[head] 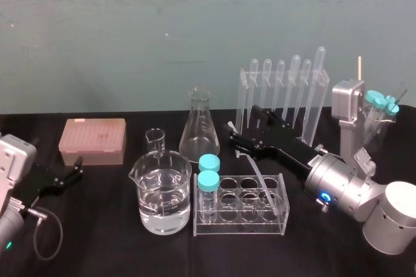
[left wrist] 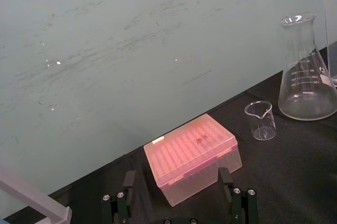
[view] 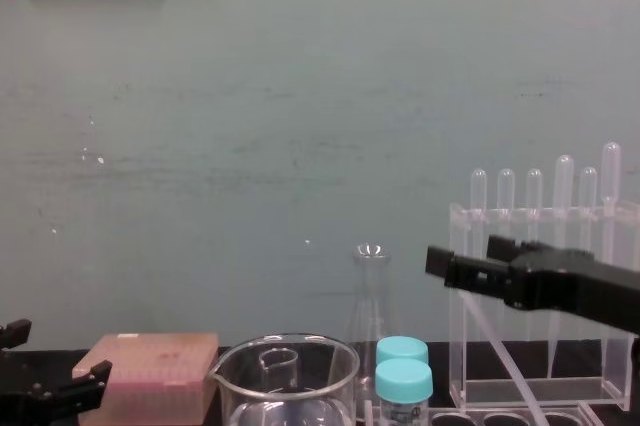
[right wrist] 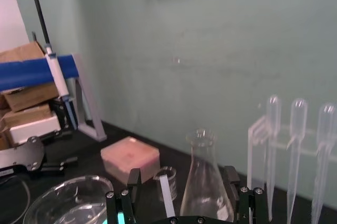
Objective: Pick up the stirring rod with one hand, then place it down.
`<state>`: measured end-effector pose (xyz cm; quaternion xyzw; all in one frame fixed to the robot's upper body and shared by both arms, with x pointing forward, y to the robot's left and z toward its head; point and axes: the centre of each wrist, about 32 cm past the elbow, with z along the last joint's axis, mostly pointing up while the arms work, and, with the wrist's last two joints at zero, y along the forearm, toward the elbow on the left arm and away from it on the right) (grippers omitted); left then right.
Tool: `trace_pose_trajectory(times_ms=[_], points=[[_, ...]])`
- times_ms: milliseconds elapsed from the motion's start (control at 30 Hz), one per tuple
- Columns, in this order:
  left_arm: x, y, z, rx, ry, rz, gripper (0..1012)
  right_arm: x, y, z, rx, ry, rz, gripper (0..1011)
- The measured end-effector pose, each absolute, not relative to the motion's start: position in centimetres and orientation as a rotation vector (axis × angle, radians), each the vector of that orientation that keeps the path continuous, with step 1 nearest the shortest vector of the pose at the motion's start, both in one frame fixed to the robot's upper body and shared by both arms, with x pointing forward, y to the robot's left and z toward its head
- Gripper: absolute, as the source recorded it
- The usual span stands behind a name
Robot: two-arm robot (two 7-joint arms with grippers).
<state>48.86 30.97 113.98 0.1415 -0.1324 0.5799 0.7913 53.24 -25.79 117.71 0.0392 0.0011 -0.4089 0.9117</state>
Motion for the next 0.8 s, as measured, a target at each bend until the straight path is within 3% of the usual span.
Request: trace_pose_trajectory(times_ms=[400,800], points=[[48.86,30.97,113.98,0.305,-0.285,1.248,1000,53.71,-25.61,117.92,-0.048,0.066,-0.823,1003],[48.86,30.97,113.98,0.304,-0.285,1.248,1000,53.8,-25.63,118.02,-0.054,0.067,-0.829,1003]])
